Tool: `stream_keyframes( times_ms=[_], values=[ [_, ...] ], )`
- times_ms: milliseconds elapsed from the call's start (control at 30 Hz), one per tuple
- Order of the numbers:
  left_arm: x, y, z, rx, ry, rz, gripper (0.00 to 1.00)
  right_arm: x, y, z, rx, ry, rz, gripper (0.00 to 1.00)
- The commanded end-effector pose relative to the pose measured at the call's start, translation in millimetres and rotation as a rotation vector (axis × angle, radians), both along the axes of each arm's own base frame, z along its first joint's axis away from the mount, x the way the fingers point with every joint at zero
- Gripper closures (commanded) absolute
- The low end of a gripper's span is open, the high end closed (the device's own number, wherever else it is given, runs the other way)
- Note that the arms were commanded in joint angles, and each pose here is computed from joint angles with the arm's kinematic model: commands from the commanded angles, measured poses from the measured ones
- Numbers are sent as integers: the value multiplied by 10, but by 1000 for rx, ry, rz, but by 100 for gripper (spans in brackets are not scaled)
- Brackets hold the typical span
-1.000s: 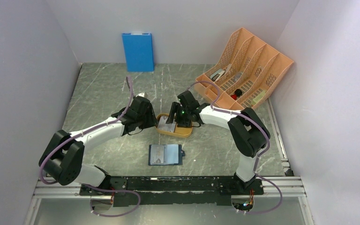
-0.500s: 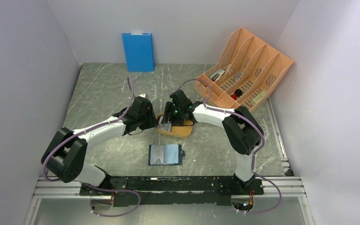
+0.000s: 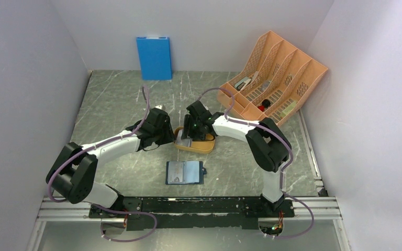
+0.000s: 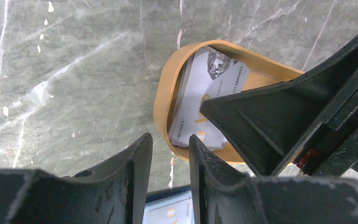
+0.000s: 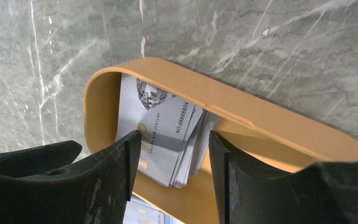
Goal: Put the credit cards into the card holder
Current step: Pick up the credit card from the storage box.
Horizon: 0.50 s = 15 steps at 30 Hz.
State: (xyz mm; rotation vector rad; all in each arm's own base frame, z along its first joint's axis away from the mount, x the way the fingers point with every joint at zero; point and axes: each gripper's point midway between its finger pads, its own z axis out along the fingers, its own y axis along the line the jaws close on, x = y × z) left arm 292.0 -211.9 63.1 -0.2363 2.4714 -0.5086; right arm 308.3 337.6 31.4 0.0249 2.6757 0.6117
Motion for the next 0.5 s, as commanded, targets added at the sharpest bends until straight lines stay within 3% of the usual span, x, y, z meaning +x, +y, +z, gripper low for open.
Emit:
stream_keyframes(
  times_ms=[0,267,467],
  values=[
    [19,23,-30,-2,0,2,60,-2,-97,-134,-45,12,-13,43],
    [27,38,-65,11,8,6,62,7,-189,-180,-42,20,-26,62],
    [33,40,-84,14,15,8,63,-5,-295,-175,-16,27,-46,68]
  ],
)
